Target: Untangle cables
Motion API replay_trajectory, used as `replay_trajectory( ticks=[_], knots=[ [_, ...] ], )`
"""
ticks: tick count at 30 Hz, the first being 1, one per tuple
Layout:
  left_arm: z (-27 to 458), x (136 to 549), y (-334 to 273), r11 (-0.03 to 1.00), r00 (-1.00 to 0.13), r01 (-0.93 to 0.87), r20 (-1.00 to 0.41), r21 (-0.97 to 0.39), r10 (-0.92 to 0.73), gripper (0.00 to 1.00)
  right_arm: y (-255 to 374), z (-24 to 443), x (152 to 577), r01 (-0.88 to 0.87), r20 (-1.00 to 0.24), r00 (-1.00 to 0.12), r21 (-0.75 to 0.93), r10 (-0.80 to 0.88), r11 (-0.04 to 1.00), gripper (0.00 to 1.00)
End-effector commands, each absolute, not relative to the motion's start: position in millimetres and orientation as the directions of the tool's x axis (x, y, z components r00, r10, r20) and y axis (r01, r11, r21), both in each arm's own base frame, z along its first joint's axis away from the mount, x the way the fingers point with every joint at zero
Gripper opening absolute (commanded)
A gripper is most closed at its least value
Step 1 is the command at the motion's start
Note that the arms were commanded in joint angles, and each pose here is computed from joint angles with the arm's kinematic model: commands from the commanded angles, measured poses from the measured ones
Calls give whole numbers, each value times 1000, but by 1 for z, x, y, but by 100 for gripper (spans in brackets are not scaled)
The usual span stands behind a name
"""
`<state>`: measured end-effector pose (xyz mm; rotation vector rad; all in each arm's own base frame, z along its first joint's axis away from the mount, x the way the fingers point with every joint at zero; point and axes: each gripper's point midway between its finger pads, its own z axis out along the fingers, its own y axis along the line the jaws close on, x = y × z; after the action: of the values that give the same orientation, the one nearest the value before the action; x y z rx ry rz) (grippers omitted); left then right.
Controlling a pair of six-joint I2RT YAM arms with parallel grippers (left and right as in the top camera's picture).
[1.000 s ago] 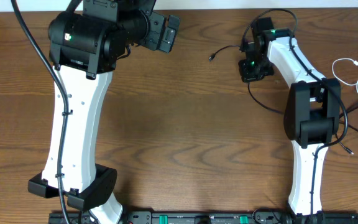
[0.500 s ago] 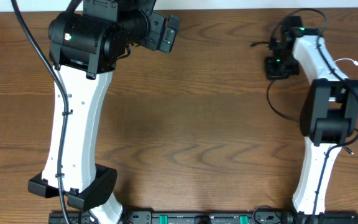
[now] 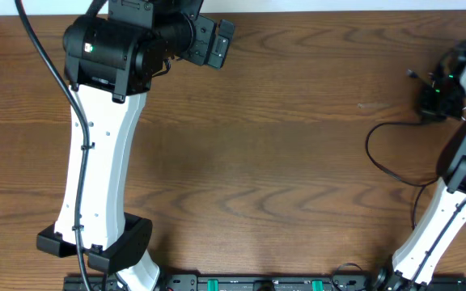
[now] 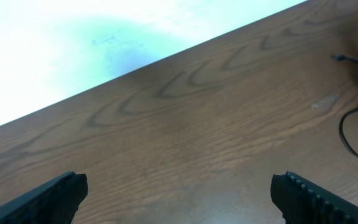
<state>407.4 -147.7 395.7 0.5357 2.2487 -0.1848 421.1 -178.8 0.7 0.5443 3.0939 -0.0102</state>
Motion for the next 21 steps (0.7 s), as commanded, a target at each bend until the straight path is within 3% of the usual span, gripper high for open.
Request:
replay_trajectory(
  ticks=[1,12,16,18,21],
  knots=[
    [405,404,-147,901,-572,433,-761,39,308,100,-207,8,409,393,-18,-919,-51,393,918,1],
    [406,404,-147,900,-571,433,-762,39,307,100,-294,79,373,581,-196,-804,-52,562,812,1],
    [407,405,-148,901,-566,433,-766,39,306,100,-282,97,373,589,-206,-765,160,611,792,2],
    [408,406,-148,901,-564,433,-768,40,305,100,-266,103,379,541,-202,-783,246,589,804,10],
    [408,406,-148,901,-563,433,-768,40,304,100,-220,119,389,411,-186,-840,394,509,822,43]
  ],
)
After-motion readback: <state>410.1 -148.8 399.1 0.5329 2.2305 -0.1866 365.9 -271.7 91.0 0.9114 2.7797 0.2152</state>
